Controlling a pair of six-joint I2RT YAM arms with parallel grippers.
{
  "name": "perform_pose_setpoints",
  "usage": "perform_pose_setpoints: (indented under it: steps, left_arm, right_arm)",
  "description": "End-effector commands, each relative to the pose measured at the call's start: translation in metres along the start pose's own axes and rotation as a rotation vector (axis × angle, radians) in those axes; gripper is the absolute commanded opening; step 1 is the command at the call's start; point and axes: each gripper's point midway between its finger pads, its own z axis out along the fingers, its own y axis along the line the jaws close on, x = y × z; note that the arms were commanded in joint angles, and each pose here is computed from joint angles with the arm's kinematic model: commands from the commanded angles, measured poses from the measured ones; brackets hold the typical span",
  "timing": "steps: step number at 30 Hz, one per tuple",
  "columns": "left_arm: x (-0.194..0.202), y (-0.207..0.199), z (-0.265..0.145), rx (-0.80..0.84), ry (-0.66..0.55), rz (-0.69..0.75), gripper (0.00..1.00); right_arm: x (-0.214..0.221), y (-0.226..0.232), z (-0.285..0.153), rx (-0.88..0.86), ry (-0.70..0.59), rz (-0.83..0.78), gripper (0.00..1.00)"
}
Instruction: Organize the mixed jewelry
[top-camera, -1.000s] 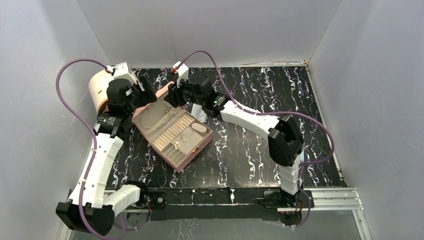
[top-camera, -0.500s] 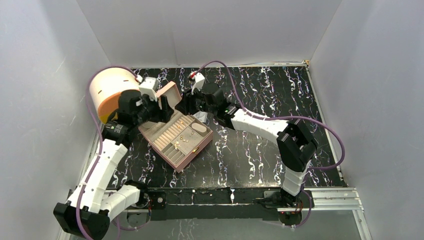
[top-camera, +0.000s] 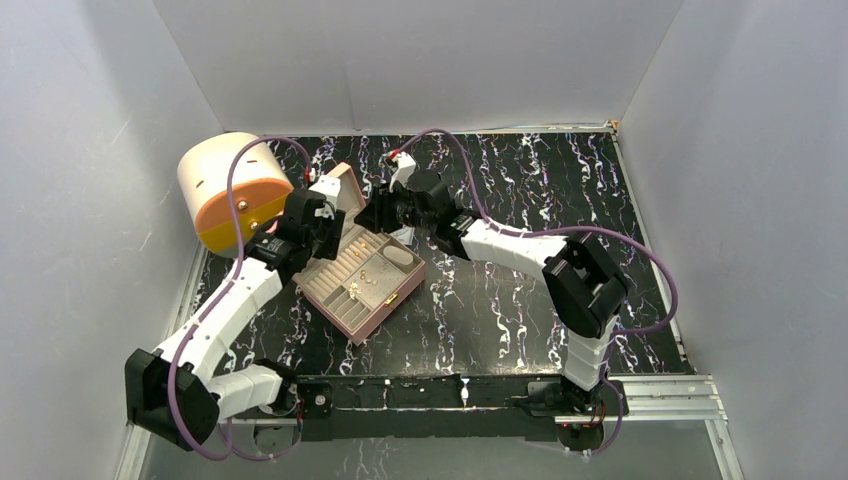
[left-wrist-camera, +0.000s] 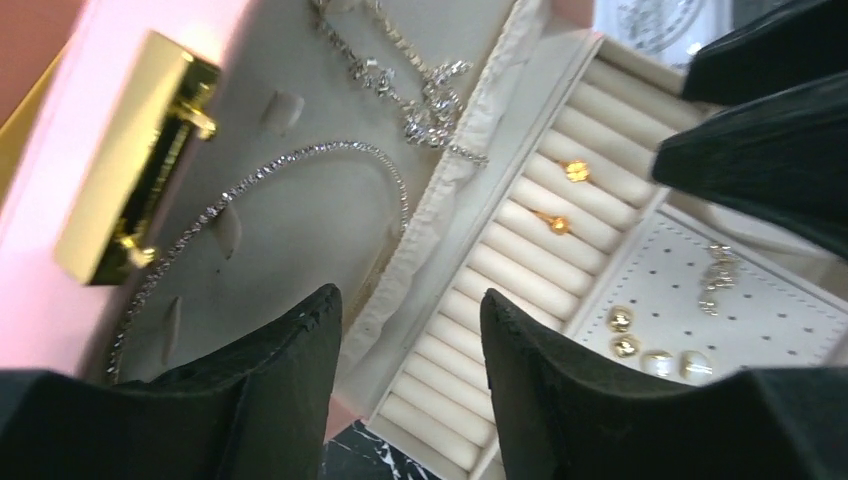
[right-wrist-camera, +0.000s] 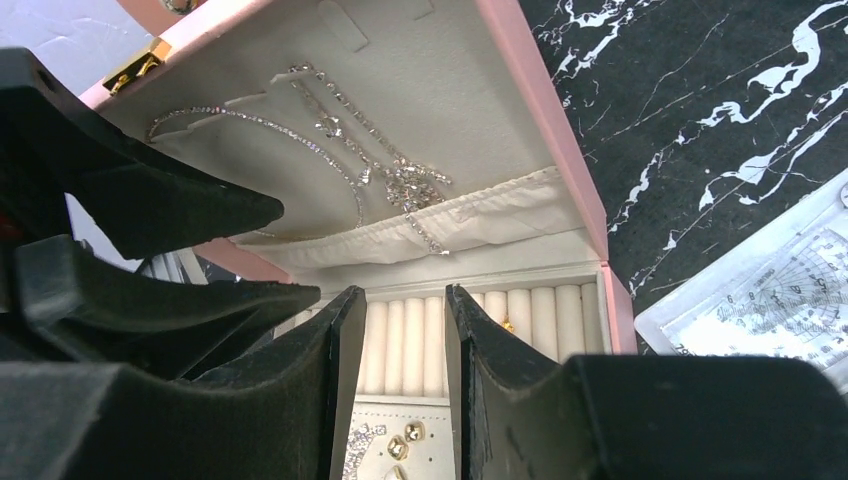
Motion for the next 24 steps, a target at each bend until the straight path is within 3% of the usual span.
perform_pose_setpoints:
  steps: [1, 18, 24]
  left_arm:
    - [0.002, 0.009, 0.010, -0.075, -0.002, 0.022, 0.48]
    - [0.021, 0.012, 0.032, -0.127, 0.028, 0.034, 0.42]
    - [0.020, 0.008, 0.031, -0.100, 0.022, 0.032, 0.33]
  right_arm:
    - [-0.015, 0.007, 0.002, -0.042, -0.054, 0.001, 0.43]
    - [-0.007, 0.003, 0.015, -0.057, -0.022, 0.005, 0.40]
    - [-0.004, 0.000, 0.019, -0.054, -0.016, 0.001, 0.40]
